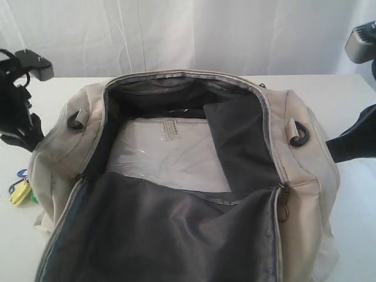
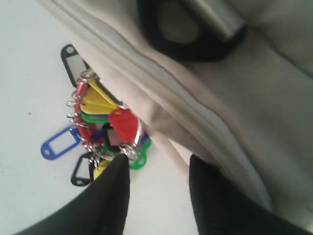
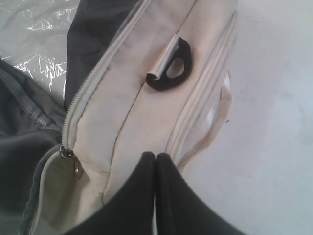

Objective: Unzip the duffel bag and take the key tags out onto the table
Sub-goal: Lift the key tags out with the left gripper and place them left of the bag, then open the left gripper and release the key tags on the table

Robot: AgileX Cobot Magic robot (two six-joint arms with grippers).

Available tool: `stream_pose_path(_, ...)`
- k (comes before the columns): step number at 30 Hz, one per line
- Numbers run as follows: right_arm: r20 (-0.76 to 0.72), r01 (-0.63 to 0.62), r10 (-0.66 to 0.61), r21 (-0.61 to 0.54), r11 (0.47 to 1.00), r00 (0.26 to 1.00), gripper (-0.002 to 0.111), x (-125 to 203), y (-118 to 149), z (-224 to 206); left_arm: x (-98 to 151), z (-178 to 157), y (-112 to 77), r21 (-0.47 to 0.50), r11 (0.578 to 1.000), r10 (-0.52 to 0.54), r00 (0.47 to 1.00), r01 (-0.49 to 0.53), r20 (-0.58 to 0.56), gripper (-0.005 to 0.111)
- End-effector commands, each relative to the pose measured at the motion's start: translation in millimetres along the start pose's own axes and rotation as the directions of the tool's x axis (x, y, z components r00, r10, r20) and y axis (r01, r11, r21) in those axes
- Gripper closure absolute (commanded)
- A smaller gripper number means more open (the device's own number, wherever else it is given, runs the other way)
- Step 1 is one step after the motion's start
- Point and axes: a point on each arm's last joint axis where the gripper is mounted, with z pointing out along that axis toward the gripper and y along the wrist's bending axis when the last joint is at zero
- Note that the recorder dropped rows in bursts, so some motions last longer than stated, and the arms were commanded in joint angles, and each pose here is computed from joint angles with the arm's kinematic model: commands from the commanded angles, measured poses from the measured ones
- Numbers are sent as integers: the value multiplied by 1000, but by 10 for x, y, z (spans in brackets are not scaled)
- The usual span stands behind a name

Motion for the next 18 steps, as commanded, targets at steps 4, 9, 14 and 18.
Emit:
stream_pose_path(4,10,-2,2,0,1000,1000,108,7,-4,-8,-24,-894,-246,41,990,-133,991,133,1,77)
stream_pose_path(9,12,-2,2,1,1000,1000,108,5,-4,-8,95,-1312,-474,12,995,-104,985,104,137,107)
stream_pose_path(14,18,-2,2,1,1000,1000,108,0,-4,-8,397,-1640,-817,-10,997,-74,958,80,276,107)
stream_pose_path(18,31,-5,5,-1,1000,999,108,-13,-3,-8,790,-1652,-1084,-67,992,-70,921,104,382,107)
